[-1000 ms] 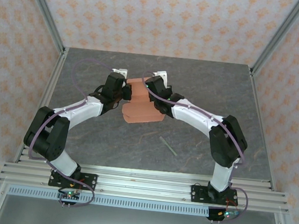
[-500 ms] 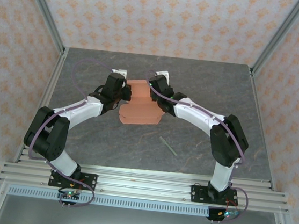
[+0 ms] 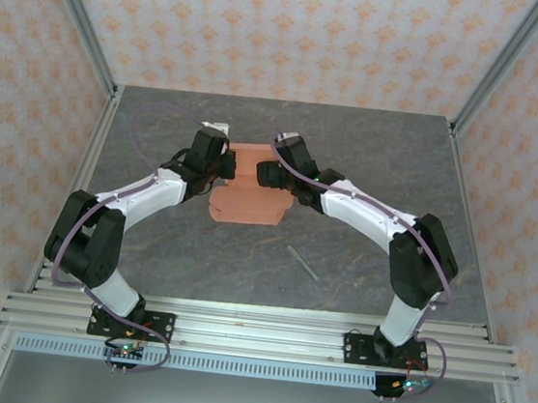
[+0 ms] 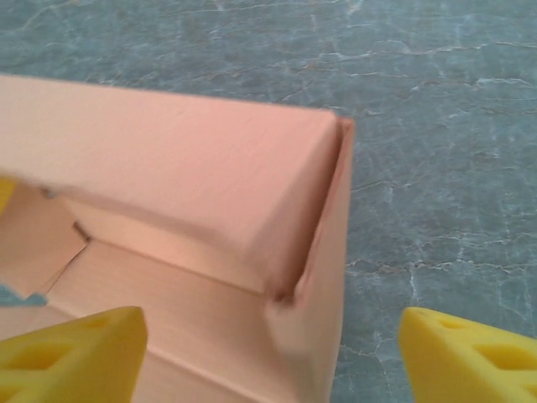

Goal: Fold the paper box

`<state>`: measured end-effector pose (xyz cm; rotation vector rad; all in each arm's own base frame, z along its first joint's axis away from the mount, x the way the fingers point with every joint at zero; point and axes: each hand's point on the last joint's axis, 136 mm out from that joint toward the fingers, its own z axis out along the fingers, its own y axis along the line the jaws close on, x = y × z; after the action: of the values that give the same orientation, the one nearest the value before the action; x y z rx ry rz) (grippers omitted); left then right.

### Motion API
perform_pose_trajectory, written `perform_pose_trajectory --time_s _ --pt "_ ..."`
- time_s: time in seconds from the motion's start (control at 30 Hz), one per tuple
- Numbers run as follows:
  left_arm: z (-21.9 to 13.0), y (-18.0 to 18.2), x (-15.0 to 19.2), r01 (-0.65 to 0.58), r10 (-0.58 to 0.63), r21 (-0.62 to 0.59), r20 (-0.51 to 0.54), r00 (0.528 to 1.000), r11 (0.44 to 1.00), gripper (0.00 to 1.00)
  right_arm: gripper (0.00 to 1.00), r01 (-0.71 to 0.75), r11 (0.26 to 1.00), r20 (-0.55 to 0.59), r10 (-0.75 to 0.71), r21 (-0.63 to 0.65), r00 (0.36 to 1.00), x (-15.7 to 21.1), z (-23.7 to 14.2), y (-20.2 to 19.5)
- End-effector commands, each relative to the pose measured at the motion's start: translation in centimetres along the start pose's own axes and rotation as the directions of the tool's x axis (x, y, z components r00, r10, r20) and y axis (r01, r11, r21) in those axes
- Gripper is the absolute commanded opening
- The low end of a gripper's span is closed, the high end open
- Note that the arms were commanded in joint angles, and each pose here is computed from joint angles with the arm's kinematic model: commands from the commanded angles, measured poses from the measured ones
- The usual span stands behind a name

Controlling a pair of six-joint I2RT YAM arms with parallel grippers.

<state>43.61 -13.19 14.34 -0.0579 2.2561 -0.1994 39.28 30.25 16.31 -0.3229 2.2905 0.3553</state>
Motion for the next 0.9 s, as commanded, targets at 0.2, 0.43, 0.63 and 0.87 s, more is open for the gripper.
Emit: perform_pose_trajectory --time_s 0.2,0.43,0.63,0.87 --pt "-0.9 1.2 3.6 -0.13 0.111 -0.052 -0.272 0.956 0.99 0.0 0.85 -0.061 0.989 0.056 0.069 -0.135 0.996 -1.1 -7.9 0.7" --pt "-2.7 0.7 8.5 -0.273 0.285 0.105 -0.552 0.784 0.956 0.0 0.85 -0.098 0.992 0.069 0.103 -0.074 0.992 0.9 -10.9 -3.1" --pt "-3.9 1.9 11.6 -0.385 0.422 0.225 -0.71 0.564 0.895 0.0 0.85 -0.113 0.992 0.043 0.116 -0.054 0.992 3.2 -11.0 -4.7" --pt "-2.1 0.7 12.2 -0.405 0.519 0.358 -0.744 0.421 0.841 0.0 0.86 -0.117 0.993 0.023 0.117 -0.018 0.993 5.0 -10.5 -5.7"
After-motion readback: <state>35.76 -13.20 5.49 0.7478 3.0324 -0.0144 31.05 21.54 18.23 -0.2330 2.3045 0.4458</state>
